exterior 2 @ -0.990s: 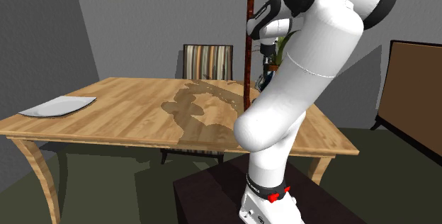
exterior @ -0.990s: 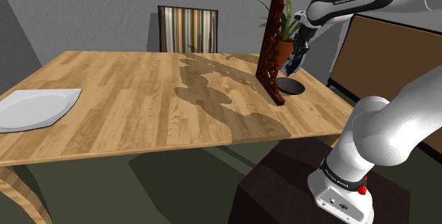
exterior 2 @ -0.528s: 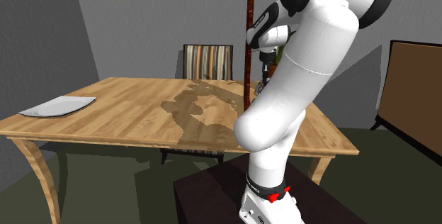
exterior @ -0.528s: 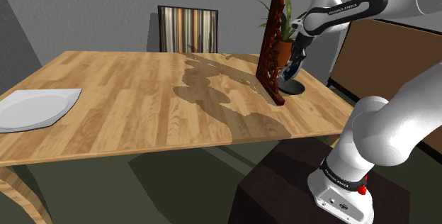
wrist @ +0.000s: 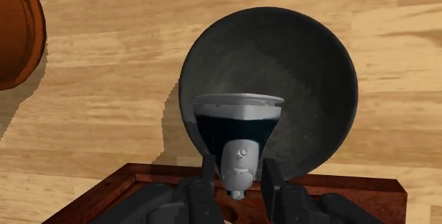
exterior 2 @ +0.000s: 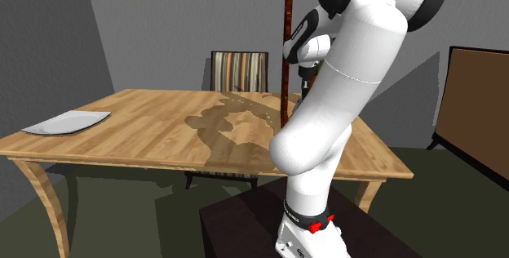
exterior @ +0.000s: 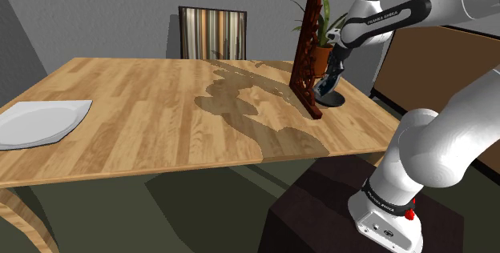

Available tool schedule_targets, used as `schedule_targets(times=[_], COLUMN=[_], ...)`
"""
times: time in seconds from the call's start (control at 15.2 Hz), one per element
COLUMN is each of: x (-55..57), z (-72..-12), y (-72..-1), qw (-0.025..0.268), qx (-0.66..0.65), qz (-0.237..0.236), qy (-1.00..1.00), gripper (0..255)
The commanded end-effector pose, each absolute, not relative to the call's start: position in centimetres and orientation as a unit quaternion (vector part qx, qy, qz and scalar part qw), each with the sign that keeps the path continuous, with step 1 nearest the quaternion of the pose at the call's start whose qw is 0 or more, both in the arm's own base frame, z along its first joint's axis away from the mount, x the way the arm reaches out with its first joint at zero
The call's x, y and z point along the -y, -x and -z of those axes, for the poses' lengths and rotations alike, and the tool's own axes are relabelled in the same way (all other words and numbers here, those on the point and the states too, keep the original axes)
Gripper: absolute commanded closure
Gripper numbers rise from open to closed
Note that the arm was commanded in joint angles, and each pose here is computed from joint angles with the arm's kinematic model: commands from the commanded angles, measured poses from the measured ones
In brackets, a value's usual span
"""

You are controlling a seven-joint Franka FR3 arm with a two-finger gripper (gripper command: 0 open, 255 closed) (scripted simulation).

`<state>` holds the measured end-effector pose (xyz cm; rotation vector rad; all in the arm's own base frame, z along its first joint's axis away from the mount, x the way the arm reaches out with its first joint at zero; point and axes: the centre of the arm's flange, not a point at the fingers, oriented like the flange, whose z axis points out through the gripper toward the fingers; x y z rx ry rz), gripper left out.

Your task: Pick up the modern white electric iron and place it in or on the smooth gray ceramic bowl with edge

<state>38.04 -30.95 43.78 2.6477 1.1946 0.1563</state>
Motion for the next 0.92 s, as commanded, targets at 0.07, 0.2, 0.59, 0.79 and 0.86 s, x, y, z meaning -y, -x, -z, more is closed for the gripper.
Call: schedule_targets(times=[0.07, 0.2, 0.59, 0.79, 0.86], x=[30.9, 30.9, 30.9, 30.3, 30.1], z=[-43.7, -43.7, -43.7, -47.6, -48.6], y=[-38.0, -38.0, -38.0, -37.3, -37.1], qw=[0.116, 0.116, 0.116, 0.116, 0.116], qx=[-0.408, -0.408, -0.408, -0.408, -0.408], qz=[-0.054, -0.054, -0.054, -0.054, -0.054], qy=[-0.904, -0.904, -0.904, -0.904, -0.904], gripper=[255, 255, 0, 0, 0])
